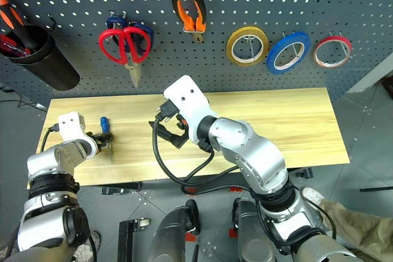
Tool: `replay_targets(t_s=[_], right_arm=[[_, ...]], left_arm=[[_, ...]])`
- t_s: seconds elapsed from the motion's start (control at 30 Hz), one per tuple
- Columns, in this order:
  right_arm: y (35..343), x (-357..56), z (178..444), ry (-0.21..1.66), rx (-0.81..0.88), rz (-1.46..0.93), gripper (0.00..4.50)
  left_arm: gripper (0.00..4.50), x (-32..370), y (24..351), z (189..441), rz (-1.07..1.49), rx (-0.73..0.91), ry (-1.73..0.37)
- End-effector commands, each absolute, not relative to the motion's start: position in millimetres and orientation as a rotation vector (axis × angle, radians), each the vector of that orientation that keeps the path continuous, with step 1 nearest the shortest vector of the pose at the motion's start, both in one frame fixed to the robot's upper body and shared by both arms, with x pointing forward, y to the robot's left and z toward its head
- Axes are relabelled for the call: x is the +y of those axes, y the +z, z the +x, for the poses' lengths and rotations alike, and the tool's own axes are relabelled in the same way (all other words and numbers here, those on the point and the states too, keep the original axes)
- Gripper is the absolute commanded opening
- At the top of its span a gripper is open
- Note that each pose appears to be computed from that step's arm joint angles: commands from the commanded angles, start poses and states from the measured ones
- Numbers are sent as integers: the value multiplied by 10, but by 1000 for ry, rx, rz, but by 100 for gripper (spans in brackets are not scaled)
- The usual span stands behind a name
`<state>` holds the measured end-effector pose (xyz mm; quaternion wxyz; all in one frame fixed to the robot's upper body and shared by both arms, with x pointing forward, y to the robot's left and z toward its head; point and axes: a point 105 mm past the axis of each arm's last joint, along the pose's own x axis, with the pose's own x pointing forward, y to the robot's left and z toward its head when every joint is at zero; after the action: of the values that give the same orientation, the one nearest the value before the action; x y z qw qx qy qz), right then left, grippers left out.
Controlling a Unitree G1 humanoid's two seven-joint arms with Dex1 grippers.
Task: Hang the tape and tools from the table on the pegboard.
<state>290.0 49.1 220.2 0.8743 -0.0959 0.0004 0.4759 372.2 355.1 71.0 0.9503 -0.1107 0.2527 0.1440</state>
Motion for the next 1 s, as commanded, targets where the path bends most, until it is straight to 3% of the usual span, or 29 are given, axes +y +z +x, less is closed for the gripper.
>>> replay_targets(t_s=[0.03,0.17,0.2,0.33,0.5,0.6,0.73,0.87,1.0], right_arm=[[2331,580,2631,1153,-86,-201,450],[2325,577,2559,1220,-108,-215,450],[2315,580,2557,1228,-111,-222,450],[2300,584,2594,1231,-127,-246,450],[2323,542,2683,1201,-170,-282,450],[2354,480,2713,1182,-208,-292,450],[2359,420,2723,1170,-259,-308,450],[2352,390,2686,1200,-294,-309,450],[2365,390,2621,1261,-299,-286,450]], left_arm=[[190,3642,734,3726,-197,491,280],[56,3660,757,3750,-154,466,249],[49,3665,755,3747,-139,464,237],[49,3653,821,3739,-78,436,158],[49,3598,1148,3632,130,289,55],[49,3440,1493,3349,277,81,30],[49,3208,1698,2936,428,-82,70],[49,3164,1867,2608,588,-179,233],[49,3181,2201,2431,705,-320,406]])
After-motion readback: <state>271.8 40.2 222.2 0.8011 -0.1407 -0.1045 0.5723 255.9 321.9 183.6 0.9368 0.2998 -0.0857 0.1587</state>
